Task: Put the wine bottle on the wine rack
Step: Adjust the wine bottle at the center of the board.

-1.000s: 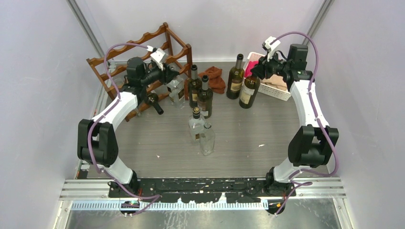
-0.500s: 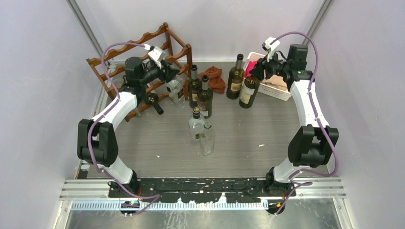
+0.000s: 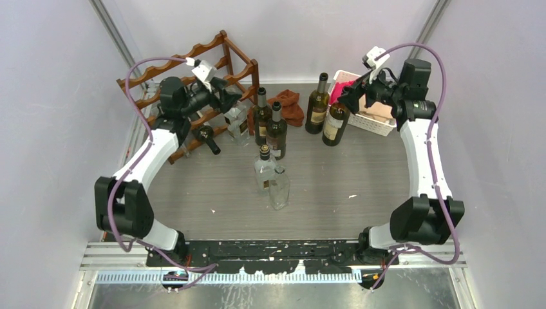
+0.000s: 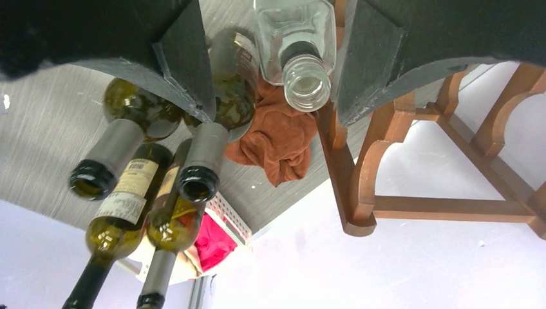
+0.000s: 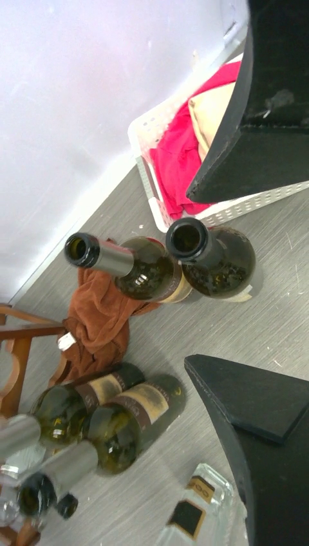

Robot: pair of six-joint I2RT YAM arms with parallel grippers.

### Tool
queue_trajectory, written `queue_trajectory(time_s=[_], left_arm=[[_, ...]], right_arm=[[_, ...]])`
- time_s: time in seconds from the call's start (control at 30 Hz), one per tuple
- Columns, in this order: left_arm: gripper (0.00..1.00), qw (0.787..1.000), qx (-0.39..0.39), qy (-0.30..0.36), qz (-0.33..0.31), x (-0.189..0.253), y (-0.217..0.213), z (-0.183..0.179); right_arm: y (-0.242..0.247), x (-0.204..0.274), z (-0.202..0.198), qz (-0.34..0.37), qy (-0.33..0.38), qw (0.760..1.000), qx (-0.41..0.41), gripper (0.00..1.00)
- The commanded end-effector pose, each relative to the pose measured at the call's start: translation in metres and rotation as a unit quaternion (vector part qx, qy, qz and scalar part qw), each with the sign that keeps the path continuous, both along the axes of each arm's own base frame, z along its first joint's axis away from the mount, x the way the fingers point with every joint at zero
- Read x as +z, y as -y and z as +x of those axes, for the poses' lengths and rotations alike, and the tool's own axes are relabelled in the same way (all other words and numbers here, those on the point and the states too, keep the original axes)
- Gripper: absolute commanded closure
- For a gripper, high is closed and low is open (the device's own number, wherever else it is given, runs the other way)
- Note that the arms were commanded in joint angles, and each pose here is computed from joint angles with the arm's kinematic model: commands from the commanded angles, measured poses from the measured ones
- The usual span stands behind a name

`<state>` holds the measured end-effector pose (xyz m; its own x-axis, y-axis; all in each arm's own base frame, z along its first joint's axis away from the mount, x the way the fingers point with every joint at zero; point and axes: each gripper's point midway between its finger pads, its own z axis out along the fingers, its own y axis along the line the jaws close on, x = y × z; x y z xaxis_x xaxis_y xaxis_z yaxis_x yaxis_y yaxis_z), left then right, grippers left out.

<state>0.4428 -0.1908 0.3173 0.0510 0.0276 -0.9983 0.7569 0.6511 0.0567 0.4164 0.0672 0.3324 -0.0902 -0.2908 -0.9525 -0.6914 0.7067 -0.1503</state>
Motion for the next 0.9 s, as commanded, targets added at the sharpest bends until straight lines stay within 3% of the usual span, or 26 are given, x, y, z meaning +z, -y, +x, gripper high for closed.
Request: queue_trajectory(time_s=[0.0, 0.1, 0.17, 0.3, 0.43, 0.7, 0.87], left_arm=[[0.28, 0.999, 0.037, 0.011, -0.027, 0.057, -0.016, -0.027], [0.26, 0.998, 0.033, -0.028, -0.041, 0.067, -0.019, -0.051], [0.26, 0.998, -0.009, -0.037, -0.046, 0.071, -0.011, -0.076], [0.26, 0.992, -0.107, -0.036, -0.049, 0.067, 0.005, -0.127], [0.26, 0.988, -0.152, -0.006, -0.042, 0.059, 0.009, -0.164], [0.26, 0.975, -0.221, -0.005, -0.001, 0.018, 0.05, -0.208], [0.27, 0.972, -0.232, -0.01, 0.027, -0.009, 0.077, -0.211]], right_arm=[[-0.016, 0.039, -0.044, -0.004, 0.049, 0.997, 0.055, 0.04], [-0.033, 0.031, -0.073, 0.0, 0.047, 0.992, 0.115, 0.0], [-0.049, 0.02, -0.093, 0.003, 0.033, 0.987, 0.155, 0.0], [-0.093, -0.019, -0.141, -0.04, 0.02, 0.961, 0.273, 0.0], [-0.129, -0.046, -0.175, -0.058, 0.011, 0.936, 0.348, 0.0], [-0.175, -0.065, -0.189, -0.045, -0.01, 0.919, 0.392, 0.01], [-0.192, -0.063, -0.203, -0.029, -0.02, 0.91, 0.413, 0.05]])
